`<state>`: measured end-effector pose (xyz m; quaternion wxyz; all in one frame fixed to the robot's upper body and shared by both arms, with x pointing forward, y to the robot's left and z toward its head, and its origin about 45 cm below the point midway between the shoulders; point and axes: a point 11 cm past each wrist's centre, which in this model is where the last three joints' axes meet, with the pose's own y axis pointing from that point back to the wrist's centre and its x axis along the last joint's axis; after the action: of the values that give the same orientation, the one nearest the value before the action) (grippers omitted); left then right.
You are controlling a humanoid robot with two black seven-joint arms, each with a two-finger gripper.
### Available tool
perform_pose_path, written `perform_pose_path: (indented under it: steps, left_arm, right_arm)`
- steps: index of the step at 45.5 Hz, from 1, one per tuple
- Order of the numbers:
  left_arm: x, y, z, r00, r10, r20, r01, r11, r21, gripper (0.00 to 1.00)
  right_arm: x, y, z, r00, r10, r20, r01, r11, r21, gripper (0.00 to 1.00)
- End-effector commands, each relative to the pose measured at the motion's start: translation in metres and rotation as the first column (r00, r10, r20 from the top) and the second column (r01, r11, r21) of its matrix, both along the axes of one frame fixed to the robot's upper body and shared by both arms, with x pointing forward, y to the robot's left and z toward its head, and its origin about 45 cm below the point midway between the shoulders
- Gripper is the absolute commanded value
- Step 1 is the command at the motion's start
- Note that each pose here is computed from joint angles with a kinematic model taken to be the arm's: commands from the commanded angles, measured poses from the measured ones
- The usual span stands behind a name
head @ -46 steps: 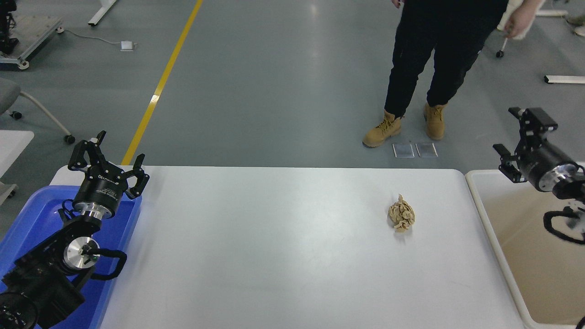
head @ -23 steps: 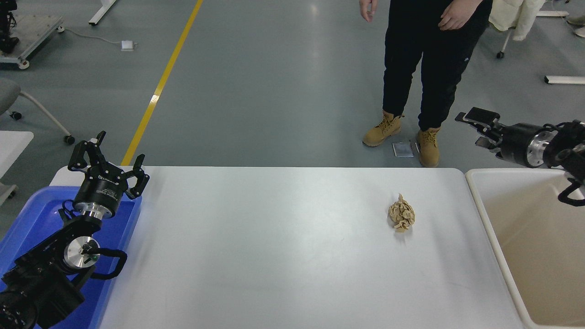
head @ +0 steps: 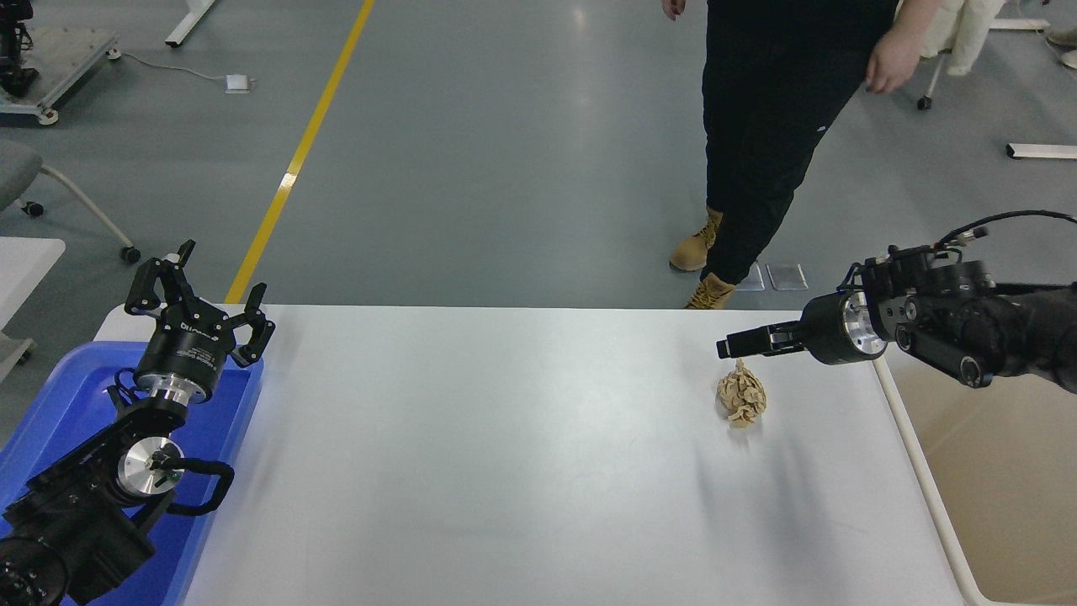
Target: Clean the table surface
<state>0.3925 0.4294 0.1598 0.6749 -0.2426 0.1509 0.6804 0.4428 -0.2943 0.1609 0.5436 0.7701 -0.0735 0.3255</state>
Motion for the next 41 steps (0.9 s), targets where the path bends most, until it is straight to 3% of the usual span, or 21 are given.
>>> perform_pose_path:
  steps: [1,26,41]
  left_arm:
    - [0.000,0.000,0.000,1.000,0.000,0.000,0.000,1.000,0.001,1.00]
    - [0.000,0.000,0.000,1.000,-0.001,0.001,0.001,1.000,0.001,1.00]
    - [0.000,0.000,0.000,1.000,-0.002,0.000,0.002,1.000,0.000,1.00]
  right_arm:
    - [0.000,-0.007,-0.021,1.000,0.006,0.025,-0.004,0.997,-0.073,0.99]
    - [-0.021,-0.010,-0.062,0.997,0.003,0.078,0.001,0.999,-0.050,0.99]
    - [-0.024,-0.028,-0.069,0.988,-0.088,0.124,0.091,0.996,-0.013,0.99]
